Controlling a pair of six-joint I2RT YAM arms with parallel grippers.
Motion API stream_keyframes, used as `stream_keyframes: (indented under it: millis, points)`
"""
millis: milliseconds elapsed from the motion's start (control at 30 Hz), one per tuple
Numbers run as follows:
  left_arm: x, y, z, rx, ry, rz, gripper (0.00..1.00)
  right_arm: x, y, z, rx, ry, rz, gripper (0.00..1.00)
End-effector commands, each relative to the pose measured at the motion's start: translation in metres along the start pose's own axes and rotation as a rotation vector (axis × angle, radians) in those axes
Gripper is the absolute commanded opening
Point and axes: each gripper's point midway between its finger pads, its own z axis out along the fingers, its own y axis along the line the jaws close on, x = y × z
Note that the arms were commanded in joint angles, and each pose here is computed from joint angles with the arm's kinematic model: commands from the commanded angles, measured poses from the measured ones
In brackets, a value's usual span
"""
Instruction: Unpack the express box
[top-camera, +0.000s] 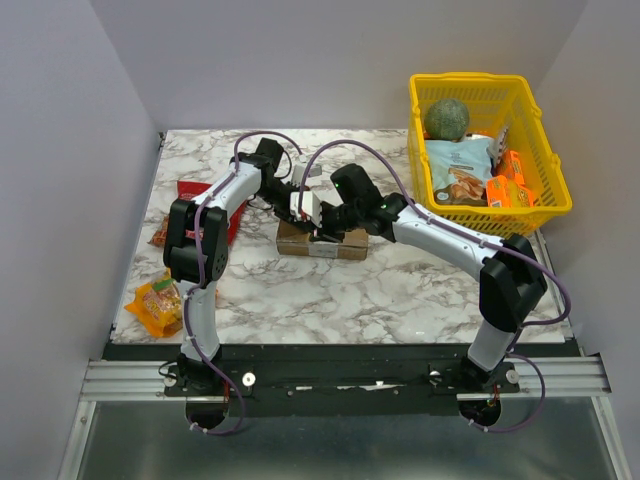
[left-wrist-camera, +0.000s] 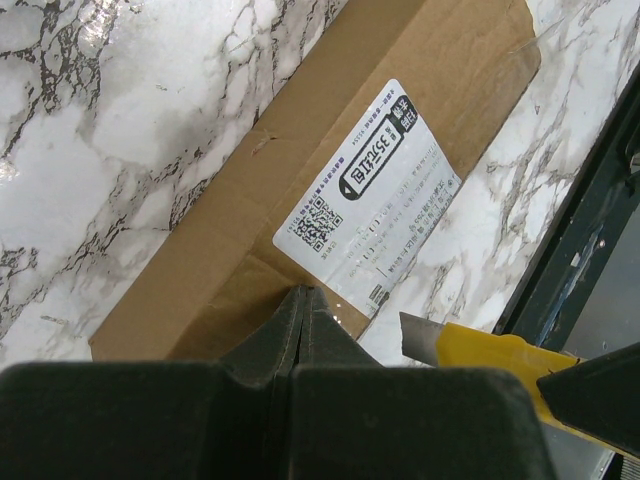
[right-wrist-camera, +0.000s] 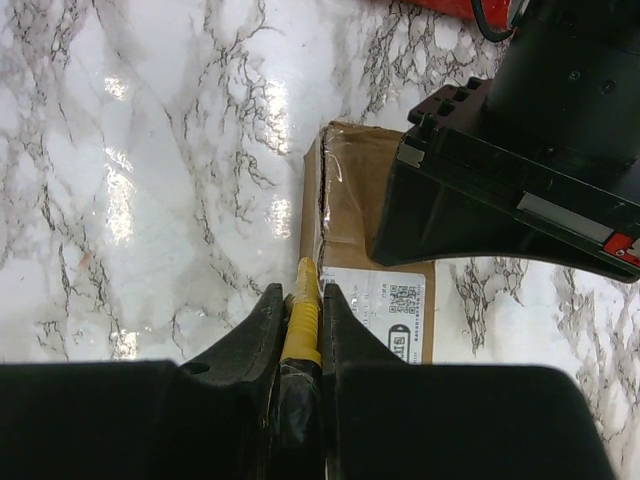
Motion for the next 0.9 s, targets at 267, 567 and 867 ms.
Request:
stream_keyframes:
  millis: [267, 567, 867]
  points:
    - [0.042, 0.043, 0.036, -0.088, 0.134, -0.009, 0.0, -0.004, -0.008, -0.003, 0.034, -0.001, -0.024, 0.01]
    - [0.044, 0.042, 0.038, -0.082, 0.139, -0.011, 0.0, 0.006, -0.01, 0.0, 0.05, 0.033, -0.025, 0.01]
    - [0.044, 0.043, 0.039, -0.082, 0.141, -0.015, 0.0, 0.009, -0.008, 0.001, 0.039, 0.038, -0.019, 0.0]
